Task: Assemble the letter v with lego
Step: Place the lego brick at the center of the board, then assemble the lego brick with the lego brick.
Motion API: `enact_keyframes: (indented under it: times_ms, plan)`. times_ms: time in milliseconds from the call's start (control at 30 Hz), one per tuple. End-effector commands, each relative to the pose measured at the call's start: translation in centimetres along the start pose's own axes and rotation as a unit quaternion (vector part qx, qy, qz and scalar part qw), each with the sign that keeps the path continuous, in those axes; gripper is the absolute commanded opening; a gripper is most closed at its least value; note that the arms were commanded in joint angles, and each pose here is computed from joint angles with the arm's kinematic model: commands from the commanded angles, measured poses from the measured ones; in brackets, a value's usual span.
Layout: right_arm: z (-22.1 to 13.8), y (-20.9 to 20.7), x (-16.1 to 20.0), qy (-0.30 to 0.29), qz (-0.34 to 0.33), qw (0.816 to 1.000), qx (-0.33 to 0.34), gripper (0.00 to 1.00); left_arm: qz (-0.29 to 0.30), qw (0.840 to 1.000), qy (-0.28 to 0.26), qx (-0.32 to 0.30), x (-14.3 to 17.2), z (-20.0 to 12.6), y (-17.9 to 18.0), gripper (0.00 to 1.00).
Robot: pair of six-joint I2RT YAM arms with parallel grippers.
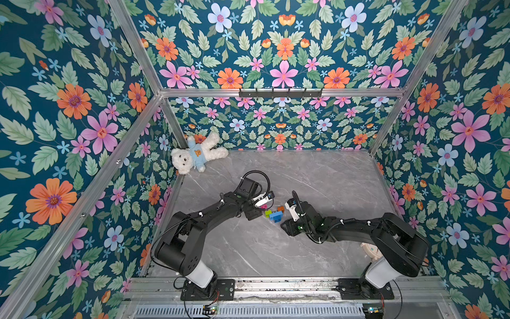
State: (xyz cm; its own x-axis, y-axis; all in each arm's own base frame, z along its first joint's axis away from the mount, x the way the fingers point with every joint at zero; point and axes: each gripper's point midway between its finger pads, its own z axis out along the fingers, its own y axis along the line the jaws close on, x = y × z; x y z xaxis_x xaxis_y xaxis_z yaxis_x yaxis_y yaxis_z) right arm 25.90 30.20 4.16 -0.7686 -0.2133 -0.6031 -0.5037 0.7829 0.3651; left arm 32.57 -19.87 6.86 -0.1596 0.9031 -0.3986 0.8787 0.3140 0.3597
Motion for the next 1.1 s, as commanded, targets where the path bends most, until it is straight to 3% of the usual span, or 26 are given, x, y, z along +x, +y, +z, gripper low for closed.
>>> enact_keyframes:
  times_ms: [0, 233, 700, 1067]
  plan:
    - [0.4, -0.4, -1.2, -0.023, 0.015, 0.999, 0.023, 0.56, 0.04, 0.997, -0.064, -0.013, -2.0, -0.1, 0.3, 0.82]
    - [2.1, -1.2, -0.5, -0.004, 0.036, 0.998, 0.05, 0.56, 0.047, 0.996, -0.069, 0.037, -2.0, 1.3, -1.3, 0.8]
    - [3.4, -1.7, -0.4, 0.008, 0.065, 0.995, 0.076, 0.6, 0.046, 0.996, -0.062, 0.049, -1.7, 2.2, -1.6, 0.78]
    - [3.6, -0.7, -0.8, 0.007, 0.027, 0.998, 0.048, 0.6, 0.046, 0.996, -0.068, 0.046, -1.6, 2.0, -1.3, 0.77]
